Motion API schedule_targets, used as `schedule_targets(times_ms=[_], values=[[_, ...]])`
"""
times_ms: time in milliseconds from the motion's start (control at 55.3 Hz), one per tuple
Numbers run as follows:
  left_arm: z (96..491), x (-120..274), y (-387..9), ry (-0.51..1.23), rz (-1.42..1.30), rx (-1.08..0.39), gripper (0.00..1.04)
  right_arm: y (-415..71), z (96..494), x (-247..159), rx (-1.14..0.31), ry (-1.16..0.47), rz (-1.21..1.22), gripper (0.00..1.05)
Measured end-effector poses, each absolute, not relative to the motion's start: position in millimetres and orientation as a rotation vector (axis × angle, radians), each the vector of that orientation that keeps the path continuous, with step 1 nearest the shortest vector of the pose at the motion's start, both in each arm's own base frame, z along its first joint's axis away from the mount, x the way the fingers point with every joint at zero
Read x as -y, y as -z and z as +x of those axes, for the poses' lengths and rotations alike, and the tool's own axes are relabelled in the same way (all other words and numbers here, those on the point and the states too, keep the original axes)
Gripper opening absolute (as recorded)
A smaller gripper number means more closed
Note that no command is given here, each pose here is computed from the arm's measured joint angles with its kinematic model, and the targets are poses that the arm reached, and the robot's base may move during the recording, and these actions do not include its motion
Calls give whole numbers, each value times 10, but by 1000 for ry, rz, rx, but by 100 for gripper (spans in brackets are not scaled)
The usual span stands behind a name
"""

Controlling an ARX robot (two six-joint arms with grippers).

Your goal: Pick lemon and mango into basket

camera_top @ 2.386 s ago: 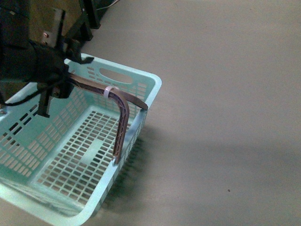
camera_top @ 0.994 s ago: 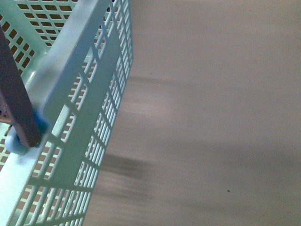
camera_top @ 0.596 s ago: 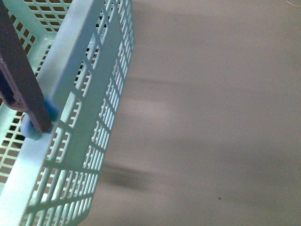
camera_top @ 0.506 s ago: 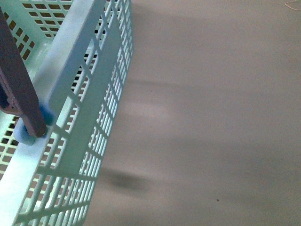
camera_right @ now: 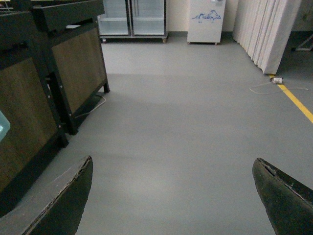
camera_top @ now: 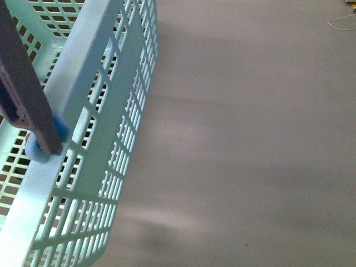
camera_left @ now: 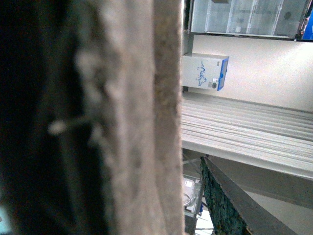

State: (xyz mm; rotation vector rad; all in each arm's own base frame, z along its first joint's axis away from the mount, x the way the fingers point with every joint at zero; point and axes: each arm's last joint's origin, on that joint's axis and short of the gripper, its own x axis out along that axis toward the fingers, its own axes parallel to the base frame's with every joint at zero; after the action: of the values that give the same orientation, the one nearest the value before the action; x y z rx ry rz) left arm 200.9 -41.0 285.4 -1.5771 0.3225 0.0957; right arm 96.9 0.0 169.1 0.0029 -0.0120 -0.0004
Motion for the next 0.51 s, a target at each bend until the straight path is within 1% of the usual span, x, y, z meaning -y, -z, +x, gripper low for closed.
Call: schedule_targets(times_ms=[506], values=[[2009, 410, -2855, -95, -1577, -322, 29, -1690, 969, 0, 12, 0, 3, 96]])
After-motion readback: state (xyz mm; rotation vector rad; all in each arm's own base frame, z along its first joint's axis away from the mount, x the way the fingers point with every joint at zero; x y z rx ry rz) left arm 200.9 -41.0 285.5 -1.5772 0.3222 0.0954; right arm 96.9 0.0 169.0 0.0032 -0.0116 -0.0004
